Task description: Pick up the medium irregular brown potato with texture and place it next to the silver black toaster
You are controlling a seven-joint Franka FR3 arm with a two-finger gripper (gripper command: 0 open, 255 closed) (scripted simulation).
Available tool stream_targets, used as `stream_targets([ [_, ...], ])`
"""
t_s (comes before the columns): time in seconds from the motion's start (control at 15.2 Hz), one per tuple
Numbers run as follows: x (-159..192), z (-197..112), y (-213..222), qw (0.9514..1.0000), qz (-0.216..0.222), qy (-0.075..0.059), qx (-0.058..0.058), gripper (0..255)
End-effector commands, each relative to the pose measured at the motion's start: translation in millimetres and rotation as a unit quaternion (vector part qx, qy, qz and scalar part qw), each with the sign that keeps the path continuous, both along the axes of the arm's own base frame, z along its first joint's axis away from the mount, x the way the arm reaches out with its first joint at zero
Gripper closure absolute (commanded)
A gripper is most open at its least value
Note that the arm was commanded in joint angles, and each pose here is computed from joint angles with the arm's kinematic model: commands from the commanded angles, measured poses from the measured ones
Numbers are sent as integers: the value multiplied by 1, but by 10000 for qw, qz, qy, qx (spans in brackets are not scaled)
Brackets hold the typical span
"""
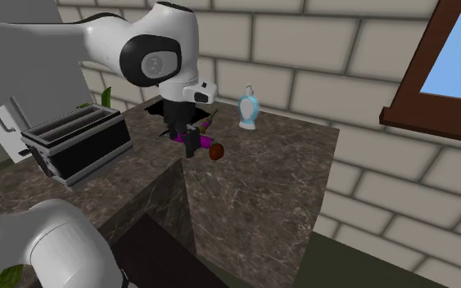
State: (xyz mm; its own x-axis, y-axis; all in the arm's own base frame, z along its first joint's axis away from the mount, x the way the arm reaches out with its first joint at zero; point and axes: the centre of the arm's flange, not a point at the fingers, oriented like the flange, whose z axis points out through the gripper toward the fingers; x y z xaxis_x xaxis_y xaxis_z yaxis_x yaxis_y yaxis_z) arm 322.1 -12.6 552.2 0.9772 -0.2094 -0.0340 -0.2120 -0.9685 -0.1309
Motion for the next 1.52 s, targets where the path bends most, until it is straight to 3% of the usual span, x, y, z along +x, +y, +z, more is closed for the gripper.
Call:
stream_targets([
  [0.0, 0, 0, 0, 10000, 0, 0, 0, 0],
  [0.33, 45, -45, -4, 9983, 474, -215, 270, 0],
  [0.73, 101, -97, 1, 9917, 1040, -471, 593, 0],
  [1.06, 149, -137, 12, 9824, 1508, -684, 860, 0],
  [1.45, 207, -182, 35, 9669, 2063, -935, 1177, 0],
])
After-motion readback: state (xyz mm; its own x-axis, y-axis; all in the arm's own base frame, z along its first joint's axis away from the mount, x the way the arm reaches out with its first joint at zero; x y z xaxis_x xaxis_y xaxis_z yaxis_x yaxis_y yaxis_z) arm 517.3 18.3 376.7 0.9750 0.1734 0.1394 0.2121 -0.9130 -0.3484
